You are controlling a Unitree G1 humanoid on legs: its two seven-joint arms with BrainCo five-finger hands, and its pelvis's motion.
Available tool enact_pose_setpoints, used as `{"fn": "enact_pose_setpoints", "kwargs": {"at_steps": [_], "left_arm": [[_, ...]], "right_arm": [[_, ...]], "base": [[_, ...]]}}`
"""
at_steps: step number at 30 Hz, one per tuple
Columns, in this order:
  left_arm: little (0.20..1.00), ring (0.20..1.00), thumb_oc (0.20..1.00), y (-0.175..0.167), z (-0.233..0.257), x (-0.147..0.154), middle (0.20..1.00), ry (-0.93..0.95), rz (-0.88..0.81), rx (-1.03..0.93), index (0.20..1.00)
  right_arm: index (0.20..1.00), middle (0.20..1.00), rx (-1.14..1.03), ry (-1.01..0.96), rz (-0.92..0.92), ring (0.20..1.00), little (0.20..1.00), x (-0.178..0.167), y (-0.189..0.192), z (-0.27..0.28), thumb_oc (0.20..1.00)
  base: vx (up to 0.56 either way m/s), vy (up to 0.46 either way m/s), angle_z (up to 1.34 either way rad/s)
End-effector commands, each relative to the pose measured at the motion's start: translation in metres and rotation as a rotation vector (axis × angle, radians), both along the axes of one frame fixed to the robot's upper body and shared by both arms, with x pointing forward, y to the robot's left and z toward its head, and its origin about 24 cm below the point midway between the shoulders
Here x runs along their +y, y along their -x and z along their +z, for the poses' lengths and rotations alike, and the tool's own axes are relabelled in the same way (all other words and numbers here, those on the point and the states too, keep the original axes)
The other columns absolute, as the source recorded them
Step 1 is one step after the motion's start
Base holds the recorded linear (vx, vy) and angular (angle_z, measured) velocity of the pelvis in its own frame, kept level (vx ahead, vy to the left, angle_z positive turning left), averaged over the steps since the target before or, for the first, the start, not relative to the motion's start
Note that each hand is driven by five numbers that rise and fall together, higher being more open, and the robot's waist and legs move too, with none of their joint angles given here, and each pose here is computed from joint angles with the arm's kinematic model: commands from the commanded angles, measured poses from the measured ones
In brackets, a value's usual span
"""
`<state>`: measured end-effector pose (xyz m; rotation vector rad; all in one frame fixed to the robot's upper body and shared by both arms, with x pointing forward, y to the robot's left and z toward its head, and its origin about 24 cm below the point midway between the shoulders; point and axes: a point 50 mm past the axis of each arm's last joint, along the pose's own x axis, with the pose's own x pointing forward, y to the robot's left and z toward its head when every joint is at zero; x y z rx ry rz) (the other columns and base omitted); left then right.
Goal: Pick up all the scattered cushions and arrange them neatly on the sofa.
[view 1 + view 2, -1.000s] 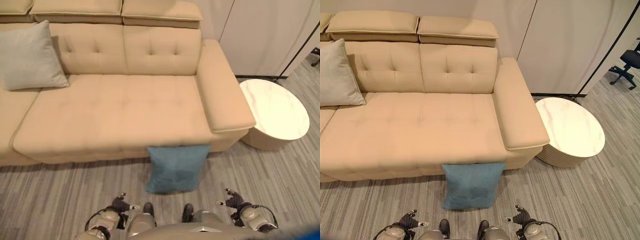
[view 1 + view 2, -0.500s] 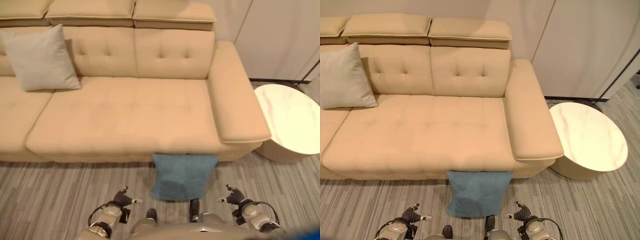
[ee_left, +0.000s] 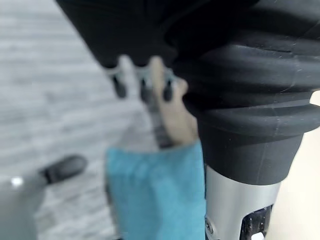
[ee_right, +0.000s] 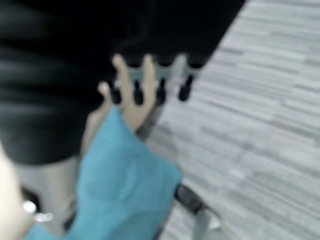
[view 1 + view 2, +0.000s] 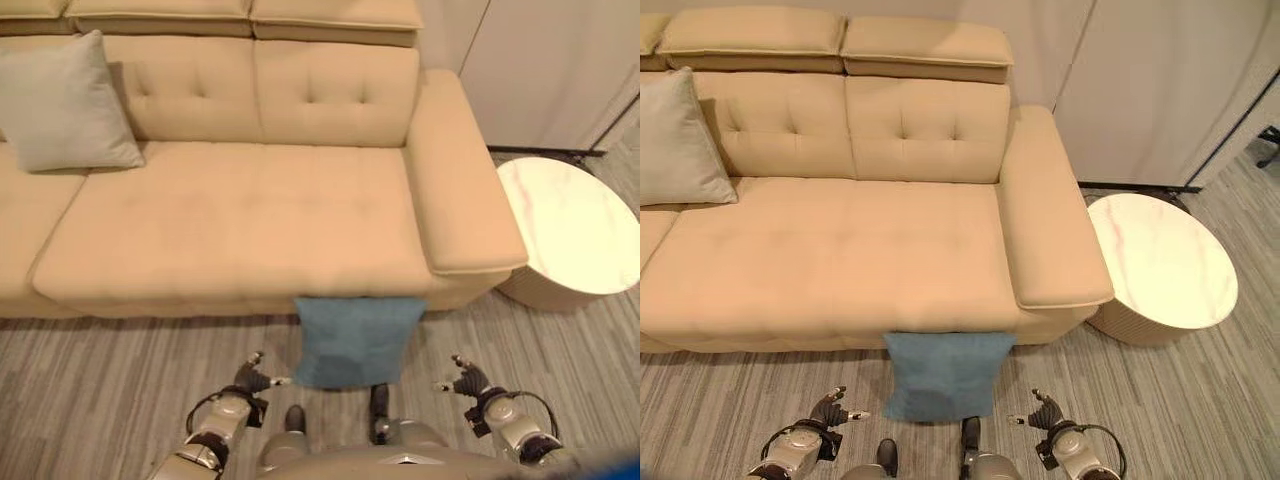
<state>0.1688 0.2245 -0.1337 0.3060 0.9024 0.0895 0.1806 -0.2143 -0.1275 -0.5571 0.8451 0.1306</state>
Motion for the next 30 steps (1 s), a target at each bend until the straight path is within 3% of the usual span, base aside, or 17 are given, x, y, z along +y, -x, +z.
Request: {"fn": "enact_pose_setpoints", "kwargs": {"at_steps": [1, 11, 18, 22, 25, 27, 30], "left_arm": [[1.000, 1.000, 1.000, -0.011, 0.008, 0.010, 1.000, -0.019, 0.033, -0.059, 1.000], [1.000, 1.000, 1.000, -0.002, 0.003, 0.011, 1.000, -0.024, 0.027, -0.020, 1.000], [1.000, 1.000, 1.000, -0.023, 0.015, 0.012, 1.000, -0.032, 0.062, -0.102, 1.000], [1.000, 1.000, 1.000, -0.098, 0.073, 0.004, 1.000, 0.021, 0.143, -0.454, 1.000], [1.000, 1.000, 1.000, -0.118, 0.093, 0.000, 1.000, 0.050, 0.156, -0.552, 1.000], [1.000, 1.000, 1.000, -0.151, 0.137, -0.008, 1.000, 0.092, 0.158, -0.738, 1.000], [1.000, 1.000, 1.000, -0.157, 0.146, -0.010, 1.000, 0.099, 0.154, -0.772, 1.000]], "right_arm": [[1.000, 1.000, -0.043, -0.002, 0.063, 1.000, 1.000, 0.011, -0.008, 0.004, 1.000], [1.000, 1.000, -0.030, 0.014, 0.050, 1.000, 1.000, 0.001, 0.003, 0.001, 1.000], [1.000, 1.000, -0.093, 0.009, -0.009, 1.000, 1.000, -0.004, -0.012, 0.010, 1.000], [1.000, 1.000, -0.381, -0.019, -0.080, 1.000, 1.000, -0.007, -0.077, 0.061, 1.000], [1.000, 1.000, -0.490, -0.045, -0.099, 1.000, 1.000, -0.005, -0.099, 0.084, 1.000], [1.000, 1.000, -0.698, -0.061, -0.113, 1.000, 1.000, -0.008, -0.135, 0.134, 1.000], [1.000, 1.000, -0.743, -0.058, -0.120, 1.000, 1.000, -0.010, -0.142, 0.146, 1.000]], "base": [[-0.05, 0.020, -0.35], [-0.01, -0.061, 0.09], [-0.10, -0.009, 0.01], [-0.36, 0.010, 0.14], [-0.15, -0.009, 0.20], [-0.15, -0.001, 0.05], [0.03, -0.006, -0.01]]}}
